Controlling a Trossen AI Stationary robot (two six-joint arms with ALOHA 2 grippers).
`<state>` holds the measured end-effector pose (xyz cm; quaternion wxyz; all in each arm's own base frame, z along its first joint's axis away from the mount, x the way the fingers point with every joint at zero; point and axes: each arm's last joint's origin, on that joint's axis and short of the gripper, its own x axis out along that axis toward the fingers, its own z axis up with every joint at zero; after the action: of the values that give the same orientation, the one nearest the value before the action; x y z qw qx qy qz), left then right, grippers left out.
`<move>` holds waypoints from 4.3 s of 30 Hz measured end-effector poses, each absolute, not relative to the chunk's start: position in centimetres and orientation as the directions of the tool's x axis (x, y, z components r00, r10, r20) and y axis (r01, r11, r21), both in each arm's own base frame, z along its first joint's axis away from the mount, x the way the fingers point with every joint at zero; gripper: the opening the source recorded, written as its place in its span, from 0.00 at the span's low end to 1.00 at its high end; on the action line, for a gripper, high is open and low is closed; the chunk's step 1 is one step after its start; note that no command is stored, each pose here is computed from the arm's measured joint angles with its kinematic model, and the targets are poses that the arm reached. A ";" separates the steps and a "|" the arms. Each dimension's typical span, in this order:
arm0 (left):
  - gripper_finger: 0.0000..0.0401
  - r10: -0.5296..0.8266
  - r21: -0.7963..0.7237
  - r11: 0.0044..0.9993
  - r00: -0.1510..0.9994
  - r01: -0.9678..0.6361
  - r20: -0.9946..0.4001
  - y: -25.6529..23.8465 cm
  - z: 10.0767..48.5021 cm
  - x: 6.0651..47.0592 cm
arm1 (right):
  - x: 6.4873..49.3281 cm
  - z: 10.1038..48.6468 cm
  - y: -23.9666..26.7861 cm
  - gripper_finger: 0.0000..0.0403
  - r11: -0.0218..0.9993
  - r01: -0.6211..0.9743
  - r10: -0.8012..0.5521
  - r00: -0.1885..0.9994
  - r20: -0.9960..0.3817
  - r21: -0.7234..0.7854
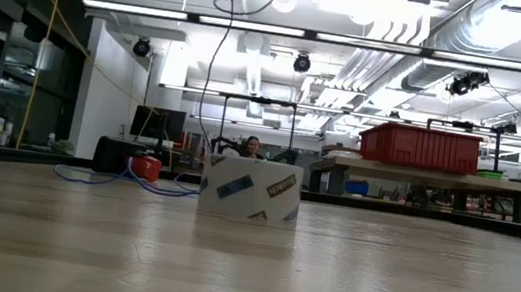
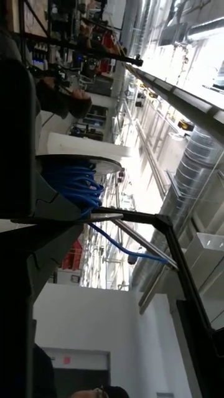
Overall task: Coil cords
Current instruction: Coil the blue wire on the spool
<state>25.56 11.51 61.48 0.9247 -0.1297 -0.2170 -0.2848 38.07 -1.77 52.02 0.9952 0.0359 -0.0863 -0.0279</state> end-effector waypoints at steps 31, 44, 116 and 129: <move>0.00 -0.488 -0.491 0.712 0.856 0.502 0.168 15.3 59.8 21.6 | 34.0 53.3 1.4 0.00 0.998 -0.035 0.033 0.998 0.045 0.045; 0.00 -0.668 -0.735 0.482 0.743 0.477 0.044 11.6 57.7 23.5 | 33.2 54.2 0.3 0.00 1.000 -0.004 0.002 0.995 0.097 0.018; 0.00 -0.681 -0.044 0.629 0.577 0.776 0.451 9.0 61.4 26.8 | 38.0 51.9 -0.8 0.21 0.984 -0.079 0.055 0.988 0.143 0.162; 0.00 -0.657 -0.030 0.662 0.598 0.749 0.459 9.8 61.4 26.5 | 38.0 51.6 -0.8 0.14 0.984 -0.074 0.055 0.992 0.115 0.164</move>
<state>26.50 9.85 61.39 0.8871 -0.1106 -0.2094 -0.3961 37.98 -0.77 51.62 0.9944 0.0844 -0.0551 0.0326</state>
